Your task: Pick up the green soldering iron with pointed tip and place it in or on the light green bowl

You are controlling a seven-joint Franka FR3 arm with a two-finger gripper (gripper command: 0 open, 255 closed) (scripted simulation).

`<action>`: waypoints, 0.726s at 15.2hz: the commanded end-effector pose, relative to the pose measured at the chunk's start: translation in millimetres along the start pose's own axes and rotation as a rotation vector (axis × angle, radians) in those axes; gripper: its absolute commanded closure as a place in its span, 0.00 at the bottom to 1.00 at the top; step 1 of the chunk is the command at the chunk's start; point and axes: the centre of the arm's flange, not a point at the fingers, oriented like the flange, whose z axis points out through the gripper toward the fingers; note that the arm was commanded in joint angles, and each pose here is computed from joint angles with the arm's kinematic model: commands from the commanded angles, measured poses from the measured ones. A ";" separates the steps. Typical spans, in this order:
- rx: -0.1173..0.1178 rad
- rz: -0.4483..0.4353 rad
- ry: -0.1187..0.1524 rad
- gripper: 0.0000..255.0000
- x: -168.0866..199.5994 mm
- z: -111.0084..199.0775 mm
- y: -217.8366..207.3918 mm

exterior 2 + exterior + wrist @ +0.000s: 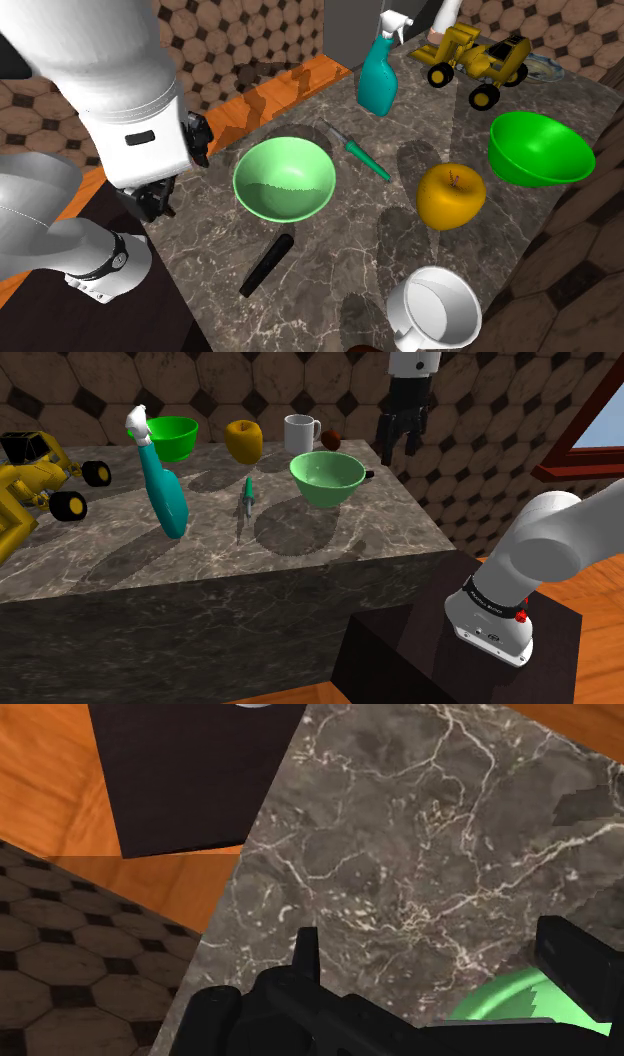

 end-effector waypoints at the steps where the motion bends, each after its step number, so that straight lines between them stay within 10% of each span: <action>1: 0.001 0.018 0.003 0.00 14.2 4.2 -20.5; 11: 0.001 0.100 0.014 0.00 90.6 23.3 -125.2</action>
